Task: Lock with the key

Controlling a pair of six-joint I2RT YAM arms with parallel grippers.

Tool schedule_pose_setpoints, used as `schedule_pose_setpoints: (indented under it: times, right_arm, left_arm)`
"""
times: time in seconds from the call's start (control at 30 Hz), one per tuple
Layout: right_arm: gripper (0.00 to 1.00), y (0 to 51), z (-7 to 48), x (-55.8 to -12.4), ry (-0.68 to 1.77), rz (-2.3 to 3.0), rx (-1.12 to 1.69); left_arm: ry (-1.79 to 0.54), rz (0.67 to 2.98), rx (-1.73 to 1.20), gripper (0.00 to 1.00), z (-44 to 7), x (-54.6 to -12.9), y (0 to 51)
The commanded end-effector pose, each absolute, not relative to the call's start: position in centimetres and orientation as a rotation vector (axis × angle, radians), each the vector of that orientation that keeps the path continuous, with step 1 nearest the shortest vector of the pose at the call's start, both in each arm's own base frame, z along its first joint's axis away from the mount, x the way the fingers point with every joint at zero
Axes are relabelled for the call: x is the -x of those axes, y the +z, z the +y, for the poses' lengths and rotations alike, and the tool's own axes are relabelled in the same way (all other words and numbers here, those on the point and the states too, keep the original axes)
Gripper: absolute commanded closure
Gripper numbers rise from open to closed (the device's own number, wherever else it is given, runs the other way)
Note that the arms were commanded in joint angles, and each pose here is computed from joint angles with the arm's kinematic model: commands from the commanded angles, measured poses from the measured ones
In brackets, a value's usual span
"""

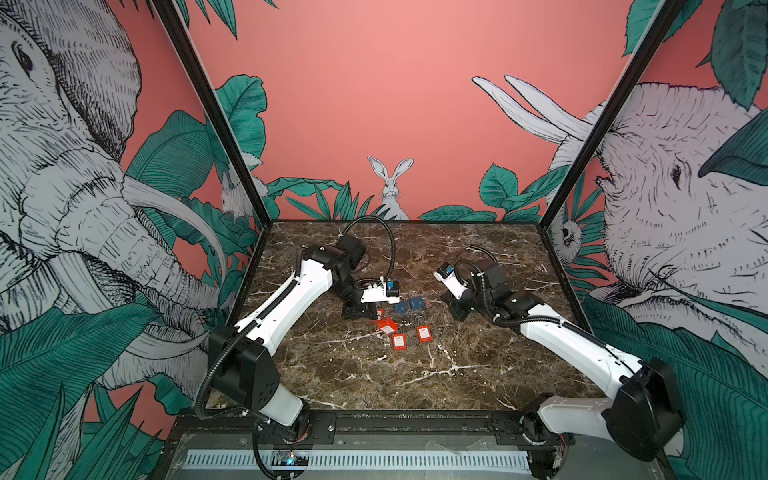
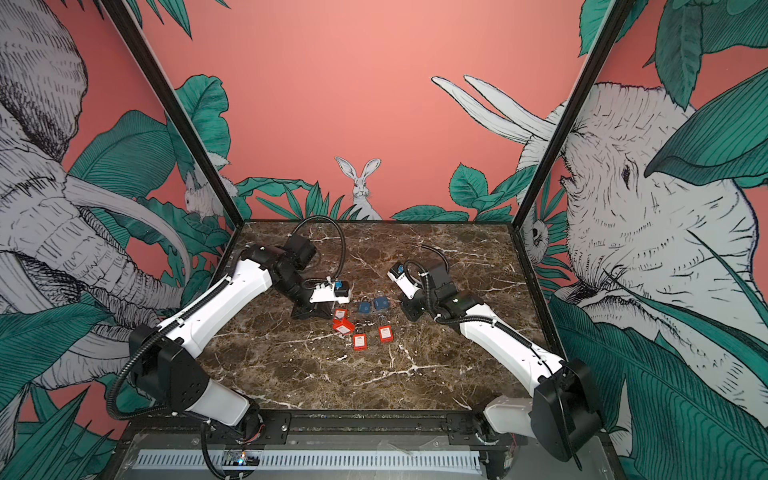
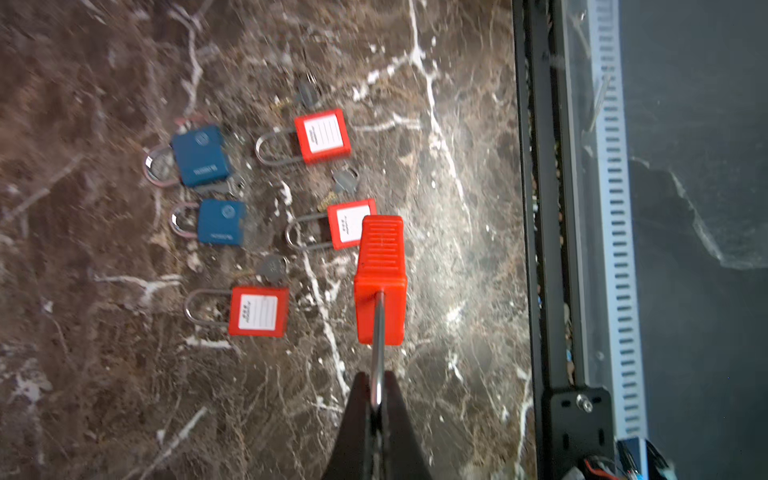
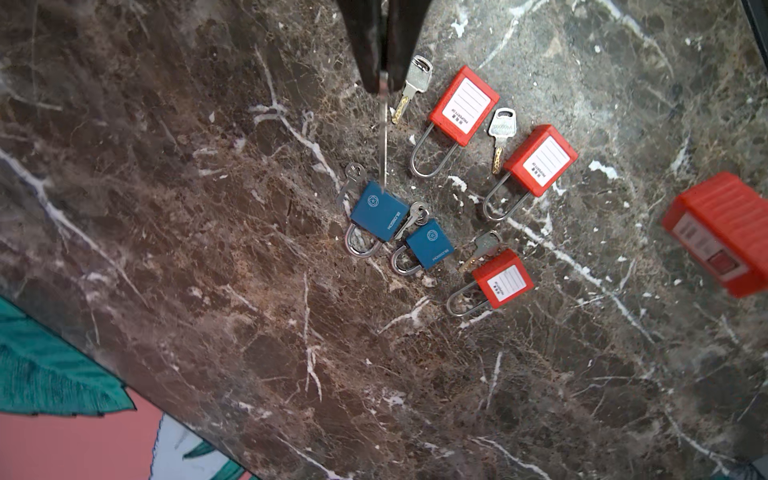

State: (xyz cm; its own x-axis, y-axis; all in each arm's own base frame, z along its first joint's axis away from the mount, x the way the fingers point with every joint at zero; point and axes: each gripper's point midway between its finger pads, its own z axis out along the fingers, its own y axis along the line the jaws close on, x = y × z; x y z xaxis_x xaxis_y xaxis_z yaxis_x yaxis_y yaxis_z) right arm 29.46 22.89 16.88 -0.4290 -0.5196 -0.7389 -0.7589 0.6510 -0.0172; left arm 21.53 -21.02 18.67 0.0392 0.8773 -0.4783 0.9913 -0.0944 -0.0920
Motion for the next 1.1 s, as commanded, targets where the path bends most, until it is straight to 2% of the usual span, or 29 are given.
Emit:
schedule_pose_setpoints:
  times: [0.0,0.2,0.53,0.7,1.07]
  right_arm:
    - [1.00,17.3,23.7,-30.6,0.436,2.120,0.819]
    - [1.00,15.7,24.3,-29.4,0.441,2.158,0.826]
    - [1.00,14.2,24.7,-27.6,0.492,2.184,0.818]
    - [1.00,13.9,25.3,-27.3,0.527,2.186,0.834]
    - [1.00,13.0,26.5,-27.0,0.584,2.215,0.840]
  left_arm:
    - [-0.492,2.024,-2.212,1.00,-17.9,-19.6,17.1]
    - [-0.361,2.150,-2.372,1.00,-16.3,-19.0,14.1]
    - [-0.387,2.216,-2.492,1.00,-16.7,-17.8,11.5]
    - [-0.503,2.204,-2.495,1.00,-17.6,-16.9,10.9]
    - [-0.531,2.192,-2.569,1.00,-19.1,-18.5,8.9]
